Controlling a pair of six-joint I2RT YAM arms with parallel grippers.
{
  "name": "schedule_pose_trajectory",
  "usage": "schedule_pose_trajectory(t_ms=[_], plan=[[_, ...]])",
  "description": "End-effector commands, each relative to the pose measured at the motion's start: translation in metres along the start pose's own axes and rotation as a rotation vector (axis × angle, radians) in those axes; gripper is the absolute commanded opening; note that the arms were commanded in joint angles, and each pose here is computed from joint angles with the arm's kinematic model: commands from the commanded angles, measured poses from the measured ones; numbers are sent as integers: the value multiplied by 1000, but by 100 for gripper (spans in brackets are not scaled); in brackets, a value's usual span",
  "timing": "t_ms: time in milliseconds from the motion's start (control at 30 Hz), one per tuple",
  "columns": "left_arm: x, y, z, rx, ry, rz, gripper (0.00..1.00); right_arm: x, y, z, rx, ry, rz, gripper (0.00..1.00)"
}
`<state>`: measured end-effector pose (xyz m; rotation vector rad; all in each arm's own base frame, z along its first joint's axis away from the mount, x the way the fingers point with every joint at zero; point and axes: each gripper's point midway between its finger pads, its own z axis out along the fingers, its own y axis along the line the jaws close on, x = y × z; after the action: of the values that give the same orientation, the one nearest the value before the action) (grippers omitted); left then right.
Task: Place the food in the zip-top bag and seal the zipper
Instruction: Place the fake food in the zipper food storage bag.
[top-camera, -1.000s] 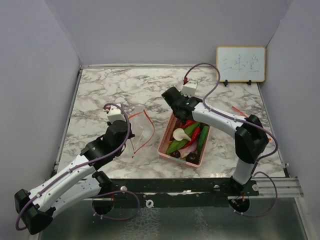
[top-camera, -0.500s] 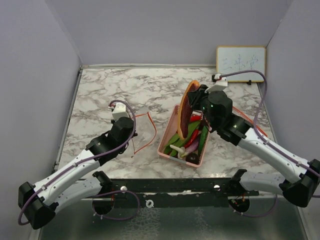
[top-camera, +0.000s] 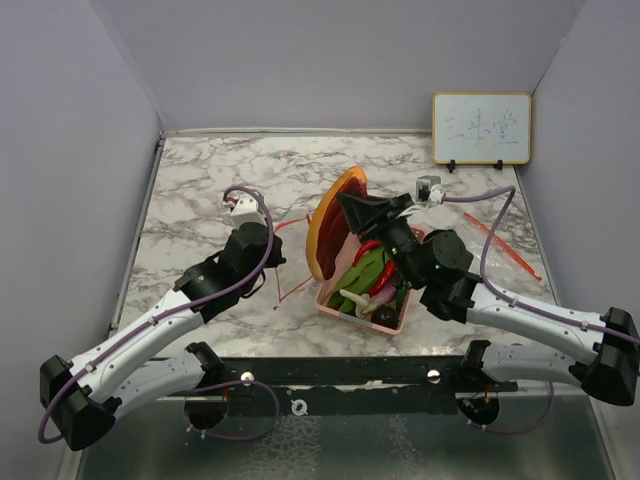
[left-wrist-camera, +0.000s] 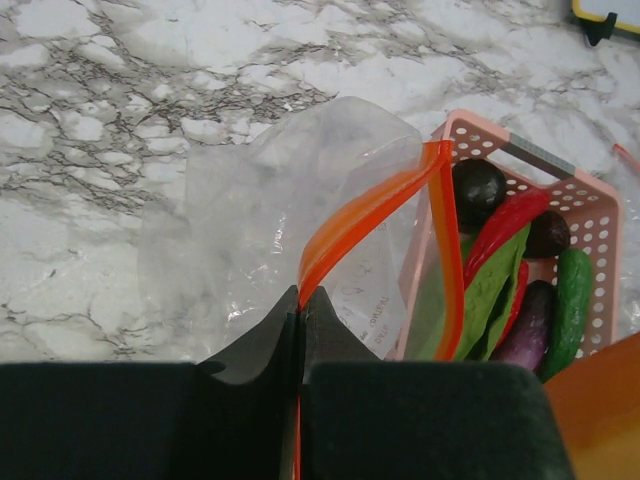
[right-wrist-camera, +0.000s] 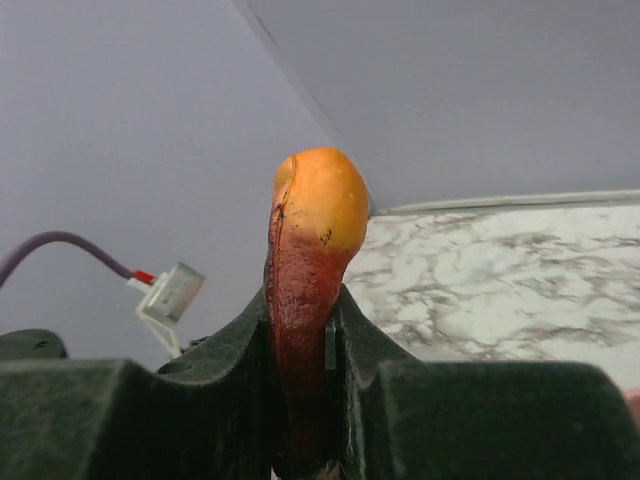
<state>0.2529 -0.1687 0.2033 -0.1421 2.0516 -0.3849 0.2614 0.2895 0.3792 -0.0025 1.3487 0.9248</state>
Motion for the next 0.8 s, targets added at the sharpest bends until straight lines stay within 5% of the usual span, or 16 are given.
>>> schedule_pose_trajectory(t_ms=[0, 367, 767], plan=[[-16, -22, -6, 94, -36, -121, 0, -34, 15, -2, 33, -262, 118, 2], [-37, -38, -36, 231, -84, -320, 0, -11, -19, -28, 320, -484, 40, 2], [-64, -48, -33, 243, -175, -366, 0, 45, 37, -21, 204, -306, -260, 2]])
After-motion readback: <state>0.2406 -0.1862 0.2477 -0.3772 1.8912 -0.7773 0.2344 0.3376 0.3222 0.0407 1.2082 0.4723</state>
